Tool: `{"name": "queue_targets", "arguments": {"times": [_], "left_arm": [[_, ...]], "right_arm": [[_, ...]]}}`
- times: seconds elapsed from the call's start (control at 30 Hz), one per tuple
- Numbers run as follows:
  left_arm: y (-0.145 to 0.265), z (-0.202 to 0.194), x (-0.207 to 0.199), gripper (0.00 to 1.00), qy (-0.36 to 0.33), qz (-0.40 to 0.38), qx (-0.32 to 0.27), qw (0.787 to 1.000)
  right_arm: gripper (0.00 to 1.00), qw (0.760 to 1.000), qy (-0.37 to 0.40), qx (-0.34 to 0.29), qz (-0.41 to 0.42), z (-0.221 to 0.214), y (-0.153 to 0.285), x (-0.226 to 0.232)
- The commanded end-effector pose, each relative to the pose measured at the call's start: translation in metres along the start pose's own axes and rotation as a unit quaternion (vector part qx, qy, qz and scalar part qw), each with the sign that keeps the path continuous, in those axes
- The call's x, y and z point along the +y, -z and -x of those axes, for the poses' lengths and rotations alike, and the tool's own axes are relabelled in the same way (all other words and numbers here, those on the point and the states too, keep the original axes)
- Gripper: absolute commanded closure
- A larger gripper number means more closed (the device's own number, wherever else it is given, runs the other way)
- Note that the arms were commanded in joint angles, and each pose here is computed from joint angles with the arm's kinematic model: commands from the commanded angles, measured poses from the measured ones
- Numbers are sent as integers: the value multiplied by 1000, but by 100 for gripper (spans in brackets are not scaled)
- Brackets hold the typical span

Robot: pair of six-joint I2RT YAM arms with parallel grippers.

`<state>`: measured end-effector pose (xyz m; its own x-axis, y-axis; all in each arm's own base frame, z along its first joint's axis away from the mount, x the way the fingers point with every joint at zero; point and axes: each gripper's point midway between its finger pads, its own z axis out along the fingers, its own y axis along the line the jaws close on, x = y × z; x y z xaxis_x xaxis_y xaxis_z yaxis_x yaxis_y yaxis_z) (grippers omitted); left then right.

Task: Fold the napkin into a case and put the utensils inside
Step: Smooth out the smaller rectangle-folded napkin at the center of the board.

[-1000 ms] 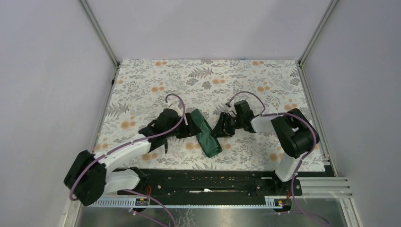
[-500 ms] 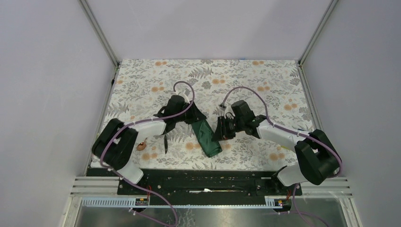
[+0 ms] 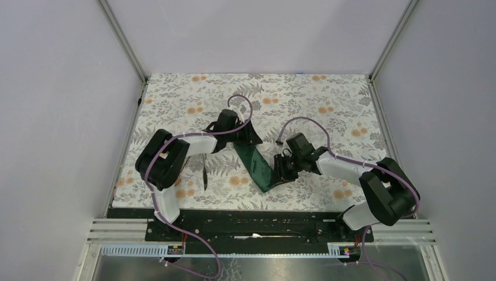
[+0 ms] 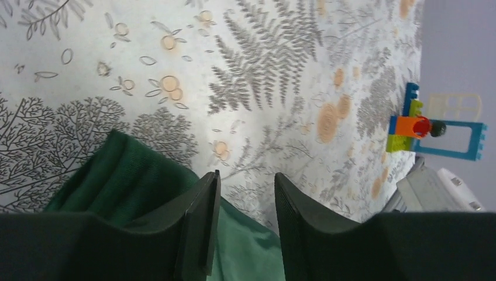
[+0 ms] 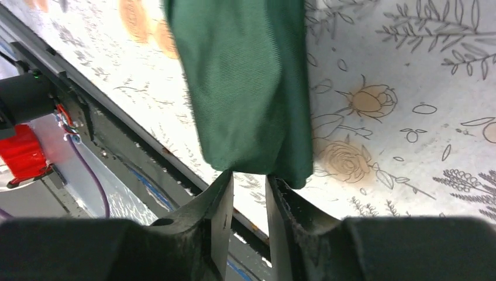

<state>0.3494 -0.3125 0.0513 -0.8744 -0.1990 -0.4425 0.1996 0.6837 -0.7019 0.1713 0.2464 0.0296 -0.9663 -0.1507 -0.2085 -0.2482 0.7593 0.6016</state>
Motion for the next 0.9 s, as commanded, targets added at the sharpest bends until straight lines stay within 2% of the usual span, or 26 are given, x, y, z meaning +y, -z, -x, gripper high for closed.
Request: {"name": "queue_targets", "arguments": {"times": [0.0, 0.1, 0.23, 0.43, 0.57, 0.7, 0.87], "left_arm": [[34, 38, -58, 53, -52, -64, -37, 996], [41, 42, -54, 55, -39, -58, -42, 997], [34, 41, -17, 57, -8, -26, -43, 999], [6, 38, 41, 59, 17, 17, -23, 999], [-7, 33, 63, 60, 20, 48, -13, 999], [1, 39, 57, 59, 15, 53, -19, 998], [32, 53, 14, 48, 6, 10, -34, 999]], "right_arm": [[65, 998, 50, -31, 0, 23, 25, 31], [62, 997, 59, -32, 36, 27, 24, 59], [60, 996, 47, -24, 68, 27, 13, 69], [59, 999, 39, -17, 6, 13, -9, 27], [58, 994, 36, -25, -99, 6, -15, -22], [58, 975, 48, -28, -217, 10, 10, -56], [53, 978, 57, -63, -190, 28, 44, -19]]}}
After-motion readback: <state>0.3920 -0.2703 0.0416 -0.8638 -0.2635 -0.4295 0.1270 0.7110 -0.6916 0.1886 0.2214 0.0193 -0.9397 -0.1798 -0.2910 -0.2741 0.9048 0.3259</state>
